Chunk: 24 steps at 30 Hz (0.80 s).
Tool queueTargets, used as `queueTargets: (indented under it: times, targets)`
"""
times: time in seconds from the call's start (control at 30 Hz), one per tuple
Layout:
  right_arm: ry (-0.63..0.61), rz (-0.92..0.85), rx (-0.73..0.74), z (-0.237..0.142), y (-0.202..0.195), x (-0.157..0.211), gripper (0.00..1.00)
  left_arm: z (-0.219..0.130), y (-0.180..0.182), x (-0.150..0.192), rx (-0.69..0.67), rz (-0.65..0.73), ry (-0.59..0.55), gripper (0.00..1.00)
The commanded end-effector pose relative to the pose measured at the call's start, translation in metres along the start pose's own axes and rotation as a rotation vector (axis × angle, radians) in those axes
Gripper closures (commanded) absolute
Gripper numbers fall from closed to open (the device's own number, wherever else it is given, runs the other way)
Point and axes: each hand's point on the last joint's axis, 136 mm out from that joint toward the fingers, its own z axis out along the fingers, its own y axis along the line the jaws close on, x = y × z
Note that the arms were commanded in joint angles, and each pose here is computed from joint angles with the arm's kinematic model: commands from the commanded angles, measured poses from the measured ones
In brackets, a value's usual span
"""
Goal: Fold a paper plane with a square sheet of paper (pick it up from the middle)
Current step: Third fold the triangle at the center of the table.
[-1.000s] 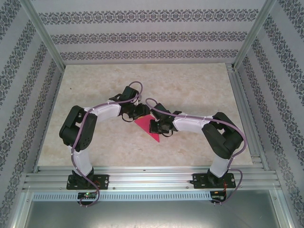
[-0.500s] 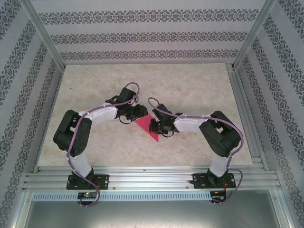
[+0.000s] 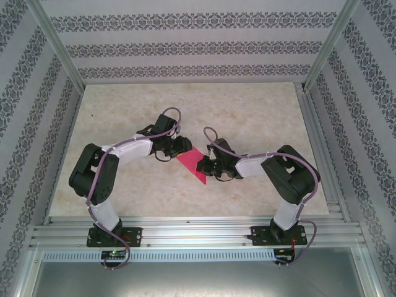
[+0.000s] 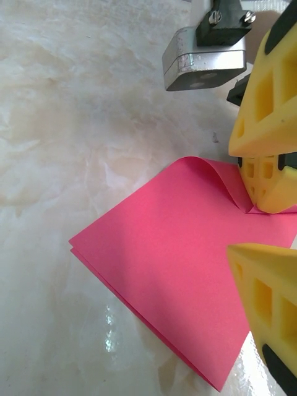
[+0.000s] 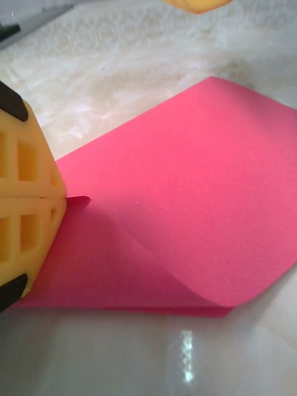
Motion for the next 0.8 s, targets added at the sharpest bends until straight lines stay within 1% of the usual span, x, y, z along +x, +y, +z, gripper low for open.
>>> queueTargets:
  times: [0.0,0.13,0.3,0.4,0.6,0.63,0.7,0.73,0.77]
  targets:
    - [0.032,0.095,0.023,0.010,-0.034,0.016,0.97,-0.006,-0.007,0.002,0.015,0.016,-0.018,0.57]
    - [0.045,0.128,0.001,0.015,-0.042,0.025,0.97,-0.008,-0.007,0.003,0.010,0.017,-0.017,0.58]
    - [0.056,0.143,0.021,0.017,-0.054,0.034,0.98,-0.009,-0.002,0.006,-0.001,0.013,-0.018,0.57]
    - [0.049,0.119,0.036,0.013,-0.051,0.033,0.98,-0.007,-0.002,0.006,0.000,0.011,-0.015,0.57]
    - [0.057,0.045,0.111,0.004,-0.047,0.028,0.93,0.005,-0.005,0.002,0.032,-0.019,-0.003,0.59]
    - [0.063,0.035,0.116,0.003,-0.045,0.027,0.91,0.008,-0.003,0.002,0.024,-0.026,-0.003,0.59]
    - [0.065,0.017,0.114,0.003,-0.040,0.026,0.97,0.013,0.004,0.002,0.000,-0.034,0.000,0.60]
    - [0.067,0.012,0.119,0.002,-0.039,0.025,0.95,0.016,0.007,0.001,-0.008,-0.042,0.001,0.60]
    - [0.069,0.004,0.116,0.002,-0.035,0.024,0.88,0.019,0.008,0.001,-0.010,-0.049,0.001,0.60]
